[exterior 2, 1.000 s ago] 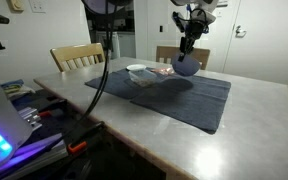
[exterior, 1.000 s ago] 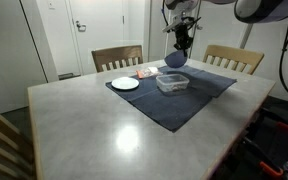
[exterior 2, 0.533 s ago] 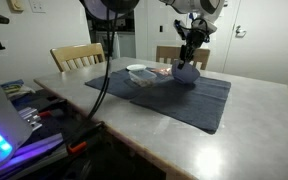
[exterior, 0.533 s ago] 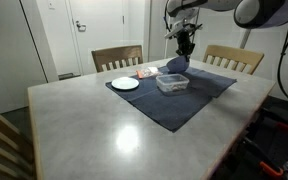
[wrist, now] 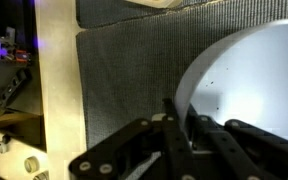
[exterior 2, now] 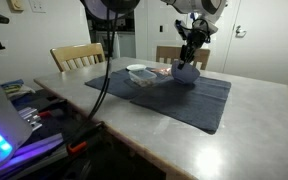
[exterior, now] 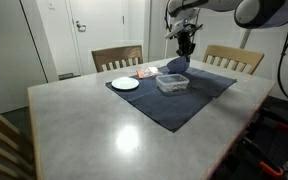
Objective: Pour the contents from the blue bowl into the clear bowl
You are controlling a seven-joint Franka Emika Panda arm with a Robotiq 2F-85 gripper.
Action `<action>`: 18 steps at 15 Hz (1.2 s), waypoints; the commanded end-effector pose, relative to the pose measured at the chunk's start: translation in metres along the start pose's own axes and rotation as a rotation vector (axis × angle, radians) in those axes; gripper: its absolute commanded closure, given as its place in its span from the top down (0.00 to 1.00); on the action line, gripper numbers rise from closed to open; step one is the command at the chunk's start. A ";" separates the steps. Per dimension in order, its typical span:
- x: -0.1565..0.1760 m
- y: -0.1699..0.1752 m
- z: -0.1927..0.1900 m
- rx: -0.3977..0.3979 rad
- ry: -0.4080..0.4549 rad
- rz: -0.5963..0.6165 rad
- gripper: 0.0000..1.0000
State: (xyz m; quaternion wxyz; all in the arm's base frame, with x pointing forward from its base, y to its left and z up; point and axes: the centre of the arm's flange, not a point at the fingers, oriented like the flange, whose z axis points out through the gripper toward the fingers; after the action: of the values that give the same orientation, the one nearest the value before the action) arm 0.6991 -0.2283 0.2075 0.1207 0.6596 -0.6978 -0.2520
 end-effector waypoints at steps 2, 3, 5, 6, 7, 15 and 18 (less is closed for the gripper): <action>-0.009 0.060 0.047 -0.012 -0.036 -0.005 0.54; -0.009 0.060 0.048 -0.018 -0.036 -0.003 0.60; -0.009 0.062 0.049 -0.031 -0.037 0.000 0.74; -0.009 0.063 0.048 -0.036 -0.037 0.000 0.82; -0.010 0.064 0.047 -0.046 -0.037 0.000 0.88; -0.013 0.071 0.035 -0.012 -0.018 -0.002 1.00; -0.015 0.075 0.024 0.009 -0.007 -0.004 1.00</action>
State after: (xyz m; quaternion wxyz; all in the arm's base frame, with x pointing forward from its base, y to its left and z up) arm 0.6947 -0.2308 0.2157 0.1253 0.6559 -0.6968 -0.2619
